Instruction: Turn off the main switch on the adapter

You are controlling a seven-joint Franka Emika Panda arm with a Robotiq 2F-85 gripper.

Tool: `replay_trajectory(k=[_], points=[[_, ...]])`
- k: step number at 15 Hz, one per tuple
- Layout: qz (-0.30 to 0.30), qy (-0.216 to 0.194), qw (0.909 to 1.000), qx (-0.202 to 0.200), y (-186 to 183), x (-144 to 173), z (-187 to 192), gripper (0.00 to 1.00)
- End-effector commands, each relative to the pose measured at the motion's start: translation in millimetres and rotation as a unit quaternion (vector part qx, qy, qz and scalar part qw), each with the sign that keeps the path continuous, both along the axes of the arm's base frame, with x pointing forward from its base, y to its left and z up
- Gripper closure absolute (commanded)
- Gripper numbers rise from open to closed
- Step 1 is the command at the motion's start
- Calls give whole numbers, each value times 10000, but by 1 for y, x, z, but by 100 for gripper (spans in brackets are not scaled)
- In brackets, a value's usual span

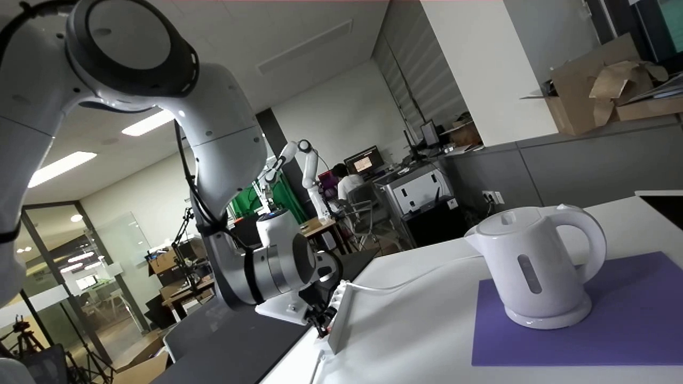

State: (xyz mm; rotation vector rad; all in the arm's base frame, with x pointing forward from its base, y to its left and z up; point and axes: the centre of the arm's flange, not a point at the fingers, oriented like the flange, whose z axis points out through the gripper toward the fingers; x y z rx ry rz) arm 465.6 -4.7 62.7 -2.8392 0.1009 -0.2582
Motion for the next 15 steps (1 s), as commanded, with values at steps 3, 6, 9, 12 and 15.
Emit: replay_trajectory(k=[3,6,9,12,15], points=[[-242,542,9965,590,-39,4,-45,100],[-297,467,9962,676,-39,5,-35,100],[-296,335,9969,646,-33,8,-10,100],[-85,171,9985,516,-20,15,27,100],[128,-115,9995,277,-2,21,65,100]])
